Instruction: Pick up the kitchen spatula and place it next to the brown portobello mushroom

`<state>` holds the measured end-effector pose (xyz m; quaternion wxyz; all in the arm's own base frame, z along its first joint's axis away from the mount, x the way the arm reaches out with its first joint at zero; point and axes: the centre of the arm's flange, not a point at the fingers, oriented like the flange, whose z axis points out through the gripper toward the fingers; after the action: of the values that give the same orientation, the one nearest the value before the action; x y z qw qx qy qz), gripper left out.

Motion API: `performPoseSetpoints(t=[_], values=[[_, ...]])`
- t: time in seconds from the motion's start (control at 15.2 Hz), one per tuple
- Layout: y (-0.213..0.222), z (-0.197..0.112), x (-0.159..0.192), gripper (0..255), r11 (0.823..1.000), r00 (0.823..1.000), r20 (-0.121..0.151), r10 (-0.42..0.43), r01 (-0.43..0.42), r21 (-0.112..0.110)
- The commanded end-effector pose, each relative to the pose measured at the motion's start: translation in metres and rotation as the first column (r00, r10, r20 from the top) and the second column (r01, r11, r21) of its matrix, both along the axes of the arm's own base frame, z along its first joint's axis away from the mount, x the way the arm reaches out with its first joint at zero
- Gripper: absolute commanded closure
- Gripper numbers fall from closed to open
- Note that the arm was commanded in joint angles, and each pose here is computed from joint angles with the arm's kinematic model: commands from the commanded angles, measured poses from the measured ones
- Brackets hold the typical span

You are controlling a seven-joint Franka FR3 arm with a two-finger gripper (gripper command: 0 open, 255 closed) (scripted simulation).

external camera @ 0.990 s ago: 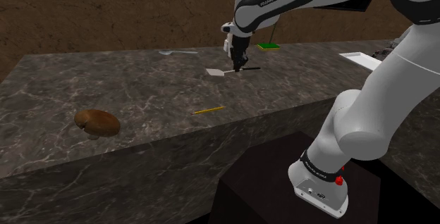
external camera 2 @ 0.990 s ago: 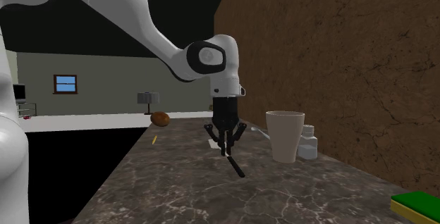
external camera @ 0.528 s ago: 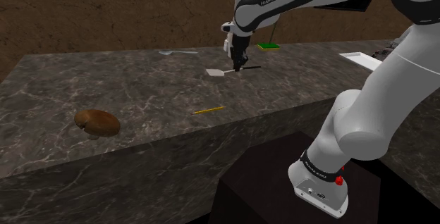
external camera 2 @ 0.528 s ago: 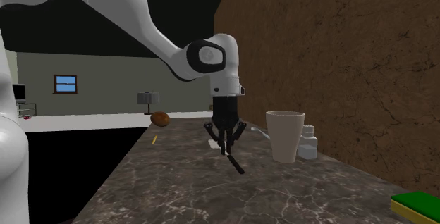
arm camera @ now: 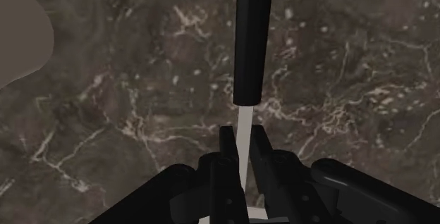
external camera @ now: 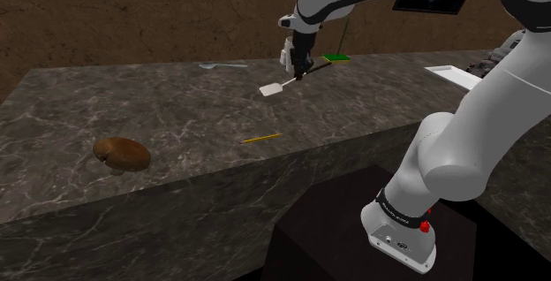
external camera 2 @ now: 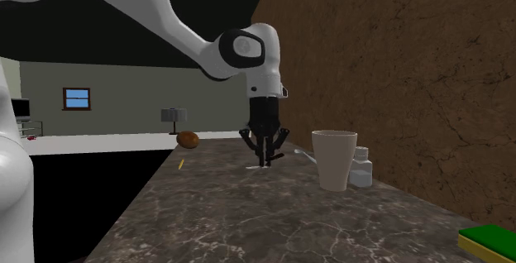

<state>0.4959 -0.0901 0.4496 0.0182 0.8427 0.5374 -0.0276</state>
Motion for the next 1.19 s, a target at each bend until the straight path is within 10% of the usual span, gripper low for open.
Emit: performPoseSetpoints(t=[0.0,1.12], values=[[-0.001,0.010,0.000,255,1.000,1.000,0.000,0.000,0.000,0.000],[-0.001,0.100,0.000,255,1.000,1.000,0.000,0.000,0.000,0.000]])
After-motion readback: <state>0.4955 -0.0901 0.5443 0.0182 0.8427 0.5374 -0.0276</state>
